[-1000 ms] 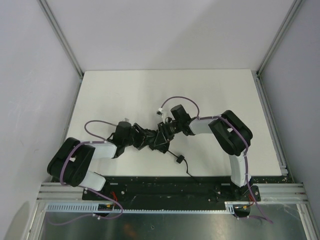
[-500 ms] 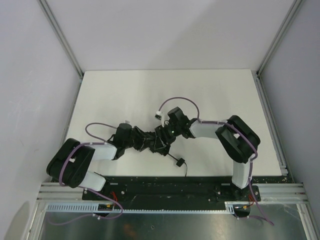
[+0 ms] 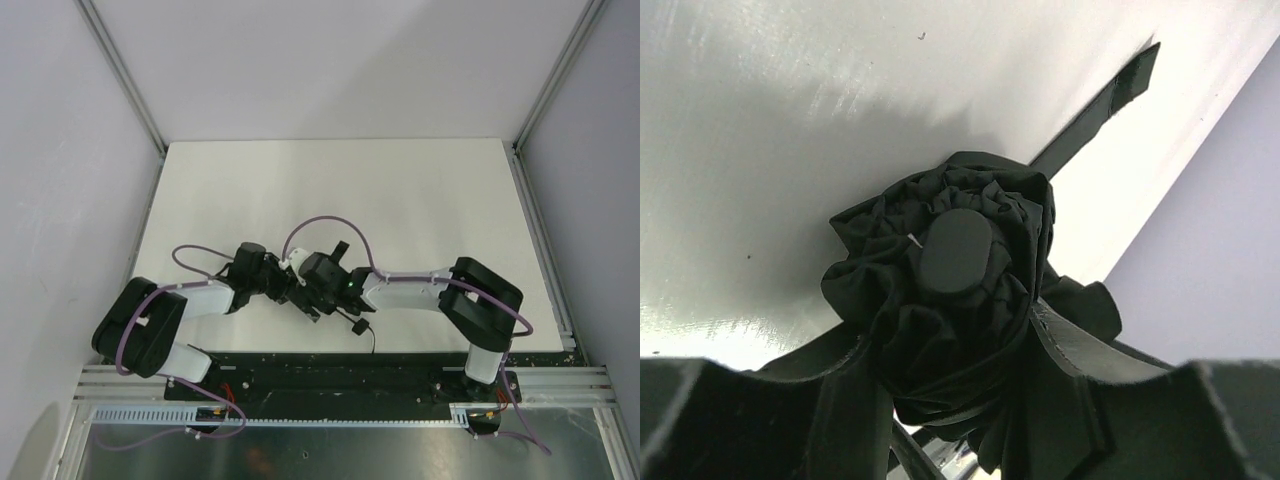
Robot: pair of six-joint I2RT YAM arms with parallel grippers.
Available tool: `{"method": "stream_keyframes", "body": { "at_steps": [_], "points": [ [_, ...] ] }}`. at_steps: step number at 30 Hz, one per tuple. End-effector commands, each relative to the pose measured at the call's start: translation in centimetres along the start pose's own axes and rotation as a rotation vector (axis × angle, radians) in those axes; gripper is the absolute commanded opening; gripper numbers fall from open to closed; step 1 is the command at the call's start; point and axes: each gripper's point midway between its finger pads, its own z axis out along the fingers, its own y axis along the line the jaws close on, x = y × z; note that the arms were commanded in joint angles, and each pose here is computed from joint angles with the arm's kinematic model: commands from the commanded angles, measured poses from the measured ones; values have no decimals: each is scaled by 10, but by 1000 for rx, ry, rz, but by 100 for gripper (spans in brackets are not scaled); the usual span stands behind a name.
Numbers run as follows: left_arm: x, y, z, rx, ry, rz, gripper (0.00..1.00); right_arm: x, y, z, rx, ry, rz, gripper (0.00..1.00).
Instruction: Put away the umbrella
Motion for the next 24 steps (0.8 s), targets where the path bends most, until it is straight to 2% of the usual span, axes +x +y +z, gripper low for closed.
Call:
{"method": "stream_keyframes", "body": {
  "at_steps": [1, 4, 5, 6, 9, 10, 12, 15, 16, 17, 20, 22, 24],
  "points": [
    [14, 86, -6, -331, 31, -62, 0, -10, -14, 8, 186, -22, -130, 84],
    [15, 86, -7, -341, 35, -68, 0, -5, -18, 17, 227, -8, -148, 70],
    [15, 86, -7, -344, 36, -69, 0, -3, -20, 19, 239, 1, -149, 62],
    [16, 86, -7, -345, 38, -69, 0, 0, -21, 21, 243, 12, -150, 52],
    [14, 84, -7, -344, 31, -56, 0, 13, -23, 24, 219, 59, -140, 12],
    [13, 83, -7, -340, 27, -51, 0, 17, -23, 26, 191, 75, -126, 6],
    [12, 79, -8, -330, 22, -32, 0, 26, -19, 28, 115, 106, -92, 1],
    [7, 69, -7, -302, 10, 7, 0, 36, -12, 30, -20, 141, -25, 0],
    [5, 65, -7, -292, 6, 20, 3, 38, -9, 30, -68, 149, 0, 0],
    [4, 62, -7, -283, 3, 35, 15, 39, -7, 29, -116, 154, 22, 0],
    [-1, 54, -9, -260, -12, 81, 60, 41, -2, 24, -251, 161, 126, 0],
    [-4, 51, -11, -246, -28, 104, 76, 41, -1, 21, -322, 168, 185, 0],
    [-5, 49, -13, -236, -43, 122, 82, 41, 3, 17, -405, 175, 247, 0]
  ]
}}
